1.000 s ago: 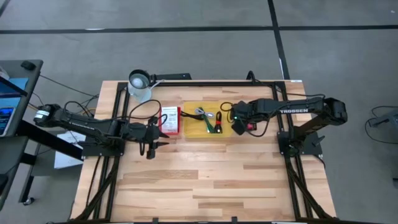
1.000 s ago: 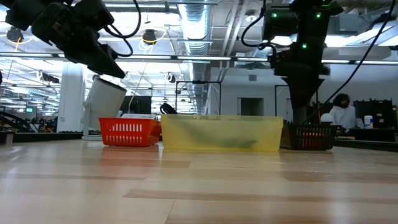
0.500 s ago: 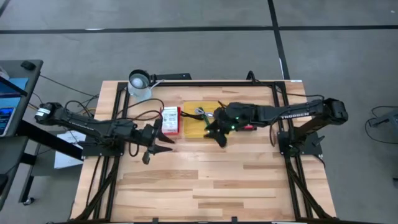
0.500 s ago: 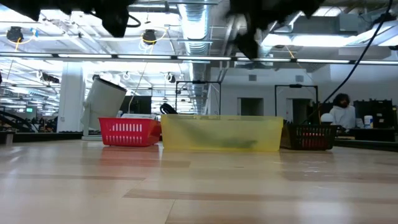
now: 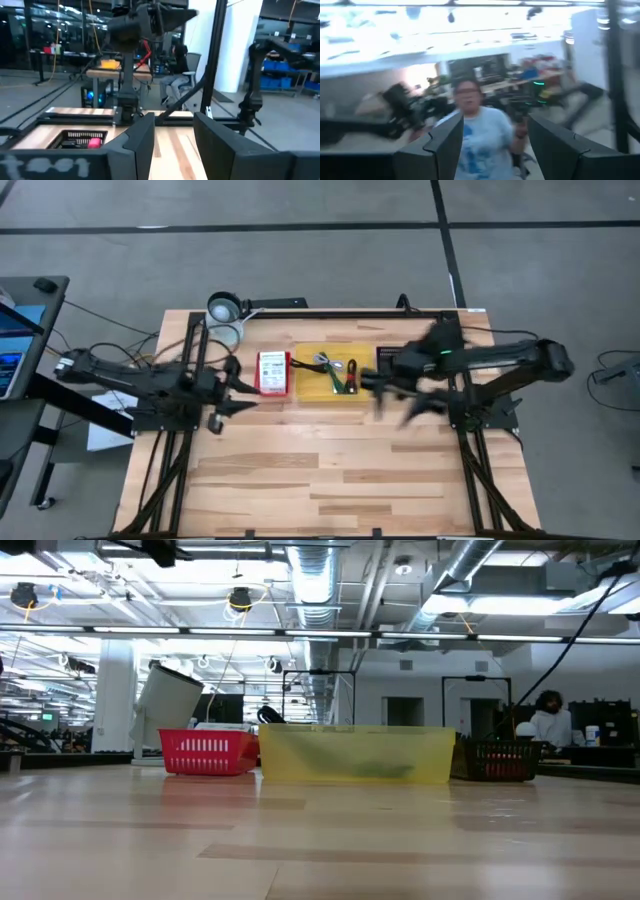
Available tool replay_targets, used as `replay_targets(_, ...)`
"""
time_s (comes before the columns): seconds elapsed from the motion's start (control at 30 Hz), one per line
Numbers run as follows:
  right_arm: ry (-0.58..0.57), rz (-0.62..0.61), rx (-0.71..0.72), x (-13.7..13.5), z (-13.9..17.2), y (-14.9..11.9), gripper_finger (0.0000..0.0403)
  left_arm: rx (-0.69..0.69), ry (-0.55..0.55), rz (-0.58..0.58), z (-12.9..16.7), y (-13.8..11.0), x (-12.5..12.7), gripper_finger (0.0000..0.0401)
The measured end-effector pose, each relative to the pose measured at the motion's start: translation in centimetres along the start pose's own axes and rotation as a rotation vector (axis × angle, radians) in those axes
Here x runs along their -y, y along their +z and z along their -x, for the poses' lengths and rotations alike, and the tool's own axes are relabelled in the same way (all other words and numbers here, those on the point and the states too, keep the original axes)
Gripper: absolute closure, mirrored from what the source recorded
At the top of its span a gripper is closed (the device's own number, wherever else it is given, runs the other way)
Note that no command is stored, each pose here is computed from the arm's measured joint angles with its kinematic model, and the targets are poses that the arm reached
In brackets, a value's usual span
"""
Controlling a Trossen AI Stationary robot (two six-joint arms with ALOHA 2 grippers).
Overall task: Pick and place items into bin
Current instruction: Return to Home Position
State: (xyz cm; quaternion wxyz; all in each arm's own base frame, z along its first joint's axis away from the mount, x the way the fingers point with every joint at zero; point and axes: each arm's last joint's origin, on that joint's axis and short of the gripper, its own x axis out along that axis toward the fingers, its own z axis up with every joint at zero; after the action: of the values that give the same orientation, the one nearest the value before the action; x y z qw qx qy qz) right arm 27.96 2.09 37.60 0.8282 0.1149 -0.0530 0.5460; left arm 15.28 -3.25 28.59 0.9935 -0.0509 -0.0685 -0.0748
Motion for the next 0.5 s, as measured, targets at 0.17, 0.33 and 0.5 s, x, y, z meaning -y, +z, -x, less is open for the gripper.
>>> replay_targets(0.17,0.003,0.040,-0.011,-5.7,2.6,2.6,0.0191,0.032,0.002,0.003,3.6,1.1,0.0,0.0275)
replay_targets(0.33,-0.179,0.093,-0.001,-11.4,5.7,3.4,0.0191,-0.004,0.074,0.007,4.9,-1.2,0.0,0.0275)
replay_targets(0.5,-0.269,0.151,0.002,-15.4,7.3,1.4,0.0191,0.009,0.123,0.011,5.5,-3.3,-0.1,0.0275)
